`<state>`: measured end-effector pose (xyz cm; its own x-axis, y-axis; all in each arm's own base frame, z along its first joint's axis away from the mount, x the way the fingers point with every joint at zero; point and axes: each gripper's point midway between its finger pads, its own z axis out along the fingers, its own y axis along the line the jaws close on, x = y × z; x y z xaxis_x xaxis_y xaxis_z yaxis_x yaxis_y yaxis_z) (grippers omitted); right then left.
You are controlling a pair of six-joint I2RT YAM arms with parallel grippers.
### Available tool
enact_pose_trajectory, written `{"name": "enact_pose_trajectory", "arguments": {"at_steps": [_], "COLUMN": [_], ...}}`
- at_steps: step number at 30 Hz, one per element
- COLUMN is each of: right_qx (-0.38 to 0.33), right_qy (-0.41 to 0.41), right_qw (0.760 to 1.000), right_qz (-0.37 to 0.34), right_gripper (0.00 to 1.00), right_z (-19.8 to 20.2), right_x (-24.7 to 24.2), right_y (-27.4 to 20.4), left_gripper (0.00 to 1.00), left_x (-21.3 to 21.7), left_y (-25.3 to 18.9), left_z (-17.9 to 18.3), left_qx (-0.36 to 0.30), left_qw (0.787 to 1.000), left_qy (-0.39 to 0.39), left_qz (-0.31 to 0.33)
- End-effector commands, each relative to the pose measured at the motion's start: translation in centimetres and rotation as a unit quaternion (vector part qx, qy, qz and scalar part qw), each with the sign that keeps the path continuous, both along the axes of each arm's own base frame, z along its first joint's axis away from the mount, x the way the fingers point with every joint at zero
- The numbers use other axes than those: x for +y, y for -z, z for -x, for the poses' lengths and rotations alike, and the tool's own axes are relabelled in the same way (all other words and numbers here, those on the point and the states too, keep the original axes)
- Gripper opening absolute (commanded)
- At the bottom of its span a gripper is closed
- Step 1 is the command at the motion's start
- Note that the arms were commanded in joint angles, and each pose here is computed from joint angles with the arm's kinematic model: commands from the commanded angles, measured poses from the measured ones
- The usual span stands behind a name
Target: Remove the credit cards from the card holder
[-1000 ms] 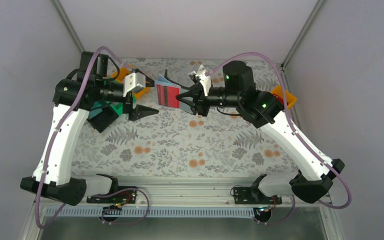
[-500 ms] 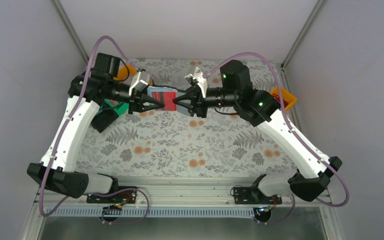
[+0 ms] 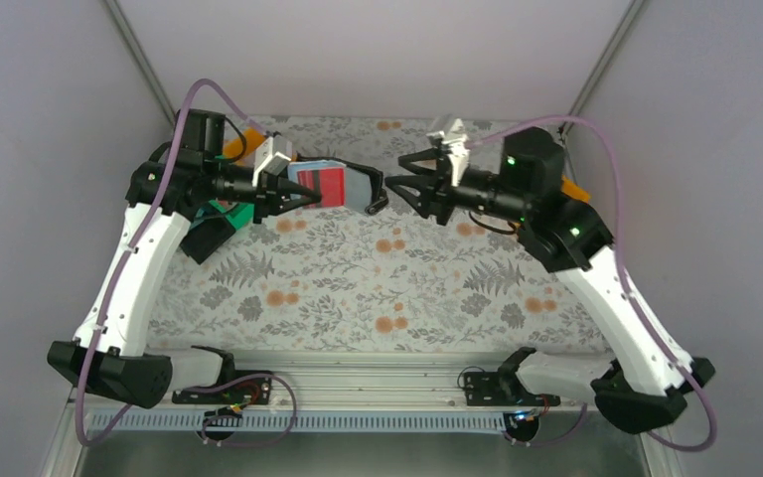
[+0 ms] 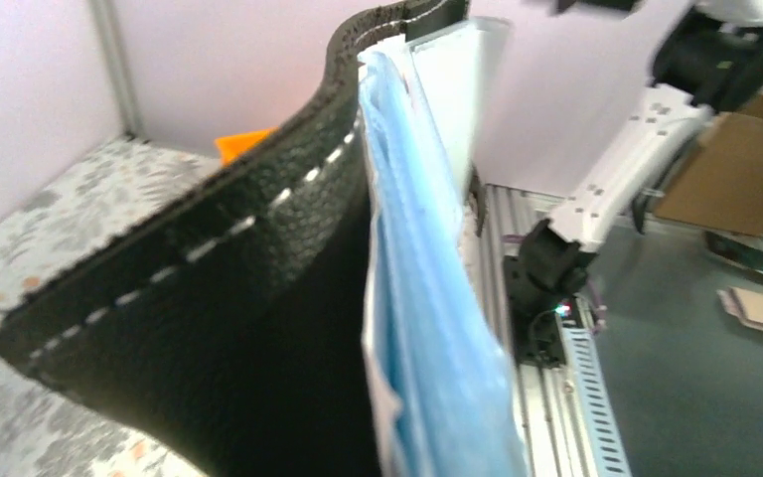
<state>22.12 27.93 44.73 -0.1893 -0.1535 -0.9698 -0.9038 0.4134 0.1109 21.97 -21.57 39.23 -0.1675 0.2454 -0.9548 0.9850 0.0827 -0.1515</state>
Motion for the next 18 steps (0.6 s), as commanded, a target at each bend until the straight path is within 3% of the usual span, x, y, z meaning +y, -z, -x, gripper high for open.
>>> {"name": "enact_pose_trajectory", "arguments": {"at_steps": [1,8,18], "right_qx": [-0.035,0.019,0.054], "right_qy": [0.022,-0.202,-0.168], "right_qw": [0.998,0.975,0.982], "right_qz": [-0.048,-0.085,-0.063], "right_gripper": [0.45,0.30,0.26], "right_z": [1.1,5.2,1.3], "right_x": [-1.7,4.7,6.5], "right_y": [-3.4,-0.6,2.5], "left_gripper": [0.02,0.02,0.02], "left_x": [0.6,0.4,0.2], "left_y": [-0.1,-0.5,-2.6], "left_z": [-2.6,-1.9,2.8], "left_qx": [-0.002,-0.001,-0.034], "left_qw": [0.998,0.999,0.996], "left_qy": [-0.066,-0.046,0.058], "left_qz": [-0.012,0.000,0.055]}}
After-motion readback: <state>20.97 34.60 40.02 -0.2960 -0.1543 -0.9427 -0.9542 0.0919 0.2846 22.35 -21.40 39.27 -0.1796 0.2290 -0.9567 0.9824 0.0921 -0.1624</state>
